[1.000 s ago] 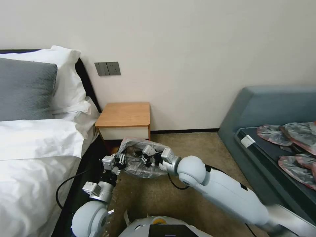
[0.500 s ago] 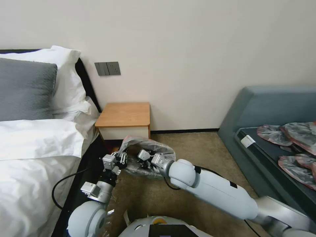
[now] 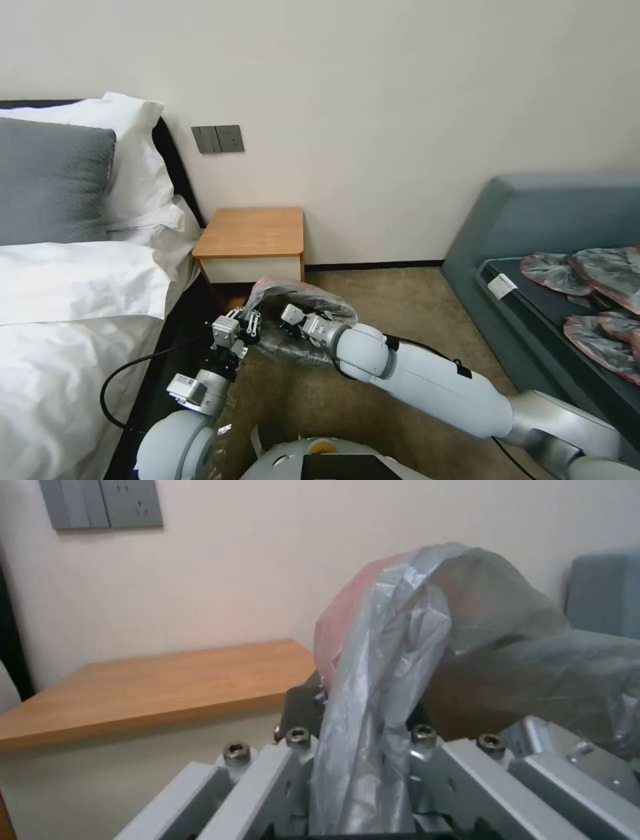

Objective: Pick up the garbage bag from the table and place it over the trash can.

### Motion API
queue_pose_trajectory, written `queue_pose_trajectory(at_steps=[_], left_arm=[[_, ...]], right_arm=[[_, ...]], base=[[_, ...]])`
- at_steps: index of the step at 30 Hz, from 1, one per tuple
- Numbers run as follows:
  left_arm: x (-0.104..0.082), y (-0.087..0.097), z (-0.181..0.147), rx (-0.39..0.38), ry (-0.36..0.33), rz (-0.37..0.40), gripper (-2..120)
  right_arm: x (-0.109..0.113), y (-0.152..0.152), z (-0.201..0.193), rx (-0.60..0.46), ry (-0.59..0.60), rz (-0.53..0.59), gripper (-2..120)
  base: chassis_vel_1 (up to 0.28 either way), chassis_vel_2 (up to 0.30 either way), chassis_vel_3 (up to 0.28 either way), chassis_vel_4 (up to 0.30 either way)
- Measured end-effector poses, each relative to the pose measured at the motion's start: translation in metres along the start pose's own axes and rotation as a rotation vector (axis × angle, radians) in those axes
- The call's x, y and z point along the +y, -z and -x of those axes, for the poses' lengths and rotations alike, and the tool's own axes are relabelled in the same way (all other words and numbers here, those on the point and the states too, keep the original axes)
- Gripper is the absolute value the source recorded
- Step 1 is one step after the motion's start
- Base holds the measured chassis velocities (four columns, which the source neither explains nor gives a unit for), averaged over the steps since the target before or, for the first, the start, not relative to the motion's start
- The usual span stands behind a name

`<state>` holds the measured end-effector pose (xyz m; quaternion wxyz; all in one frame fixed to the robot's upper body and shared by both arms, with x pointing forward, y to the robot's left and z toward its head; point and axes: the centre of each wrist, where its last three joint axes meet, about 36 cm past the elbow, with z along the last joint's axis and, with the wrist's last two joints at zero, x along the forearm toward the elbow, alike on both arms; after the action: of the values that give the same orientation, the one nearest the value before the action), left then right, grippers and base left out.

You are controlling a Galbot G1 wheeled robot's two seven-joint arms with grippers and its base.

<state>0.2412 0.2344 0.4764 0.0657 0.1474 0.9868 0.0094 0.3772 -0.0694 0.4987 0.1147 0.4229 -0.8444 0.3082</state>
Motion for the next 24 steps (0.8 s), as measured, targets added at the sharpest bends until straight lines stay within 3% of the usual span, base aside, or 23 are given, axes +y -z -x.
queue_pose_trajectory(at_steps=[24], left_arm=[[-0.005, -0.004, -0.002, -0.014, -0.016, 0.018, 8]], right_arm=[[0.005, -0.012, 0.020, 0.047, -0.049, 0.009, 0]], base=[[0.000, 0.000, 0.000, 0.000]])
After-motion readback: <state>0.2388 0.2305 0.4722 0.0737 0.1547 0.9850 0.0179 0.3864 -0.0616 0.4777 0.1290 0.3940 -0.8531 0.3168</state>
